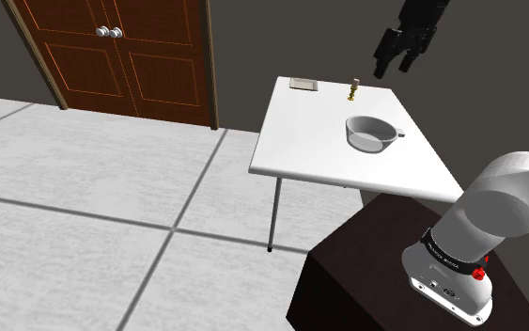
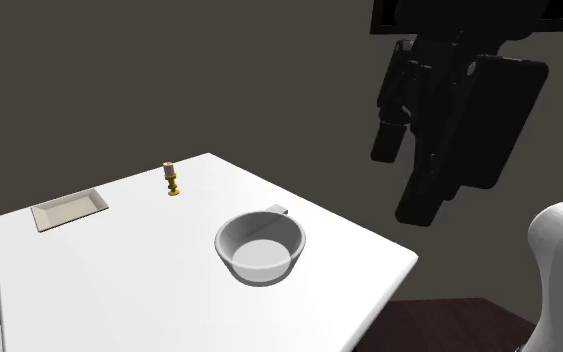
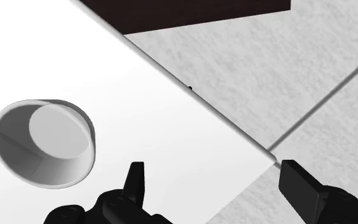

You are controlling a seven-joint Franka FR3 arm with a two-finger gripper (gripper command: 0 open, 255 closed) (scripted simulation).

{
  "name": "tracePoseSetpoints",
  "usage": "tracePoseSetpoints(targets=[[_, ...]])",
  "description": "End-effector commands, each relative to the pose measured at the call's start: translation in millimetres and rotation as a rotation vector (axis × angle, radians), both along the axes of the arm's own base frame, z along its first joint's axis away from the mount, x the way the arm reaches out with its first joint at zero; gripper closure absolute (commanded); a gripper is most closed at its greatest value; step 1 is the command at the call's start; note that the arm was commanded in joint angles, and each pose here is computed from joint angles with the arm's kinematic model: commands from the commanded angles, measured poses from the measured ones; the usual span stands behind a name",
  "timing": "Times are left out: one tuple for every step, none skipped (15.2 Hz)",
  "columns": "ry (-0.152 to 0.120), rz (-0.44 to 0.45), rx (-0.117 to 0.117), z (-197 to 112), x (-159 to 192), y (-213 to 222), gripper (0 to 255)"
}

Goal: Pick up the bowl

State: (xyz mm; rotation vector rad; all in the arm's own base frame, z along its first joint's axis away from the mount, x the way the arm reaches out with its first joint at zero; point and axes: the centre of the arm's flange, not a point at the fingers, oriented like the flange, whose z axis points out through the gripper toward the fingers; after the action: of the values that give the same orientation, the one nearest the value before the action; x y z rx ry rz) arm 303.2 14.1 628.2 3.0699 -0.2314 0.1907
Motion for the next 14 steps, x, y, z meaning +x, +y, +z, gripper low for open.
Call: tracePoseSetpoints(targets=[[0.0, 0.0, 0.0, 0.0, 0.0, 0.0, 0], [0.004, 0.001, -0.009, -10.6, 5.5, -4.8, 0], [0.008, 0.001, -0.019, -21.1, 11.1, -9.7, 0], [0.011, 0.002, -0.028, -31.6, 16.5, -14.8, 0], [0.015, 0.003, -0.037, -42.1, 22.0, -19.9, 0], [0.019, 0.003, -0.046, -52.5, 27.4, -25.1, 0], [0.023, 0.004, -0.056, -63.0, 32.7, -30.3, 0], [0.027, 0.004, -0.065, -73.3, 38.0, -35.7, 0], [0.031, 0.005, -0.074, -83.7, 43.3, -41.2, 0], [0.034, 0.006, -0.083, -94.0, 48.6, -46.8, 0], [0.038, 0.006, -0.093, -104.3, 53.8, -52.4, 0], [0.042, 0.007, -0.102, -114.6, 59.0, -58.2, 0], [0.046, 0.008, -0.111, -124.9, 64.1, -64.0, 0], [0.05, 0.008, -0.12, -135.1, 69.2, -70.0, 0]])
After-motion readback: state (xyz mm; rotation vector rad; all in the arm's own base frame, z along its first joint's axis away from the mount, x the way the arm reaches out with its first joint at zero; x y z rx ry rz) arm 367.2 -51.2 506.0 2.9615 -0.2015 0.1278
